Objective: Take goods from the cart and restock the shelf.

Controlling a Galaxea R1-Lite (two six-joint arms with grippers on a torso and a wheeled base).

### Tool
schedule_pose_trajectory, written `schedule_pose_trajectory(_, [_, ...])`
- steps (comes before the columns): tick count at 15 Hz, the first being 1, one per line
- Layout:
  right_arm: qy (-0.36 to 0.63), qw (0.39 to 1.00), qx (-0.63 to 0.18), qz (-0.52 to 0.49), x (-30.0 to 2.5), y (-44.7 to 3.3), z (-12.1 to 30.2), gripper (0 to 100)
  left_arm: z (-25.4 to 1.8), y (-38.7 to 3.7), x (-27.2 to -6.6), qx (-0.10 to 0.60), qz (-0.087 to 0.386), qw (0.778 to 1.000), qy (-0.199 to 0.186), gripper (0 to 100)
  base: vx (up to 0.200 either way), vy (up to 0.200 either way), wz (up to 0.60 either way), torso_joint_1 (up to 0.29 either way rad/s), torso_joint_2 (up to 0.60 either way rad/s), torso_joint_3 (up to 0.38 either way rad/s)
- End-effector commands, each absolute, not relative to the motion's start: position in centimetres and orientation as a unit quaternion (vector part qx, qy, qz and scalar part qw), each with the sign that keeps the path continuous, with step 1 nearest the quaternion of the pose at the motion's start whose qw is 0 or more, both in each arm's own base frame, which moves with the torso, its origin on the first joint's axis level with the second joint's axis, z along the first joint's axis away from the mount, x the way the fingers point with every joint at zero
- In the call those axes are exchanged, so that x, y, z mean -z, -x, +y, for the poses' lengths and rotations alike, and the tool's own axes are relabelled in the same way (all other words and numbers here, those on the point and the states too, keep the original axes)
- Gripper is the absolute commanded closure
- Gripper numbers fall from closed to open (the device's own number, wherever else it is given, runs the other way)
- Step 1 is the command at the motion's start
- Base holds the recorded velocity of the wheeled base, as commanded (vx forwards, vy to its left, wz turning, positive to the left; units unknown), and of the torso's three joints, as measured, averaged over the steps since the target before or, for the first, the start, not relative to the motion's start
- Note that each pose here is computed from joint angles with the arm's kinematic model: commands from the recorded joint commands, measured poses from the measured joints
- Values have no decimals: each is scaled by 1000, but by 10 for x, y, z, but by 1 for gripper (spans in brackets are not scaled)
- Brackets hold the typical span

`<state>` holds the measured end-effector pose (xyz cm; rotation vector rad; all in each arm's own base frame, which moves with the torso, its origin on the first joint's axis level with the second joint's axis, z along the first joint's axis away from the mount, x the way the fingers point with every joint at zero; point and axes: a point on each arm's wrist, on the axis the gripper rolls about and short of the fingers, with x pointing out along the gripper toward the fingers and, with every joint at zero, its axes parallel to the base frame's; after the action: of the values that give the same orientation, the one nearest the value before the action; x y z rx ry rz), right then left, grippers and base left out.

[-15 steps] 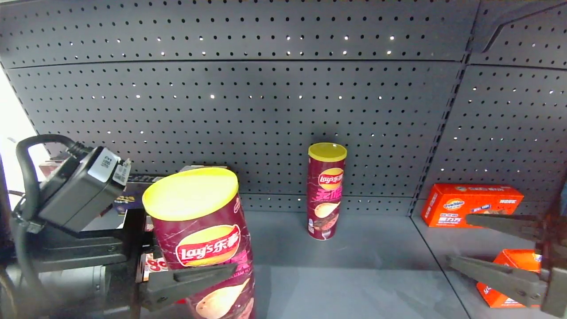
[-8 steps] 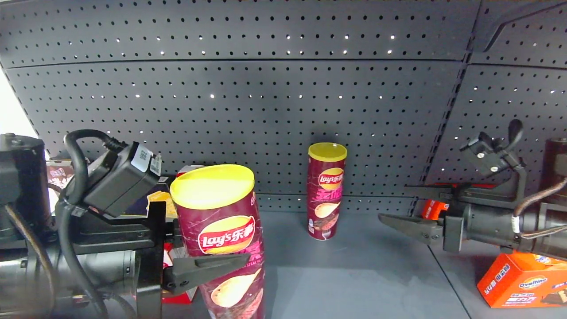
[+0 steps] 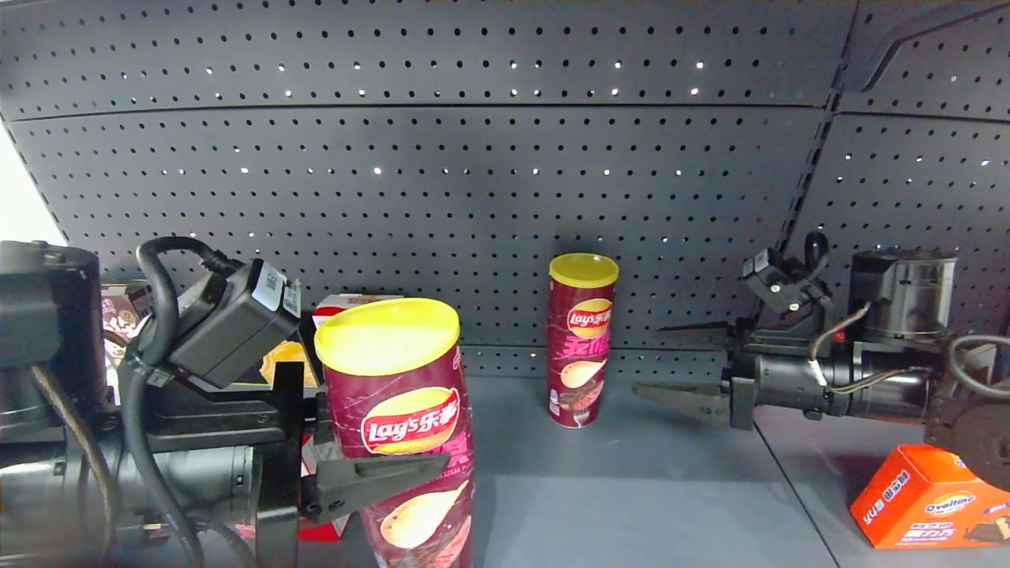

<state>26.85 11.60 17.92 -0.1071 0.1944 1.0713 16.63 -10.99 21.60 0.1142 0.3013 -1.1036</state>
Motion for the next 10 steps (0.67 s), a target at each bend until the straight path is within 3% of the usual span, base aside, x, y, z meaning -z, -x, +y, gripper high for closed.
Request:
schedule_pose_trajectory(1, [47,850,-514,107,-167,-286,122,0,-110,-167,-217,522,141,839,-54,100,0,0,0,0,0,0])
schedule_pose_trajectory(10, [46,834,-539,110,-142,-333,155,0,-122,-188,-217,522,133,841,-54,100,0,0,0,0,0,0])
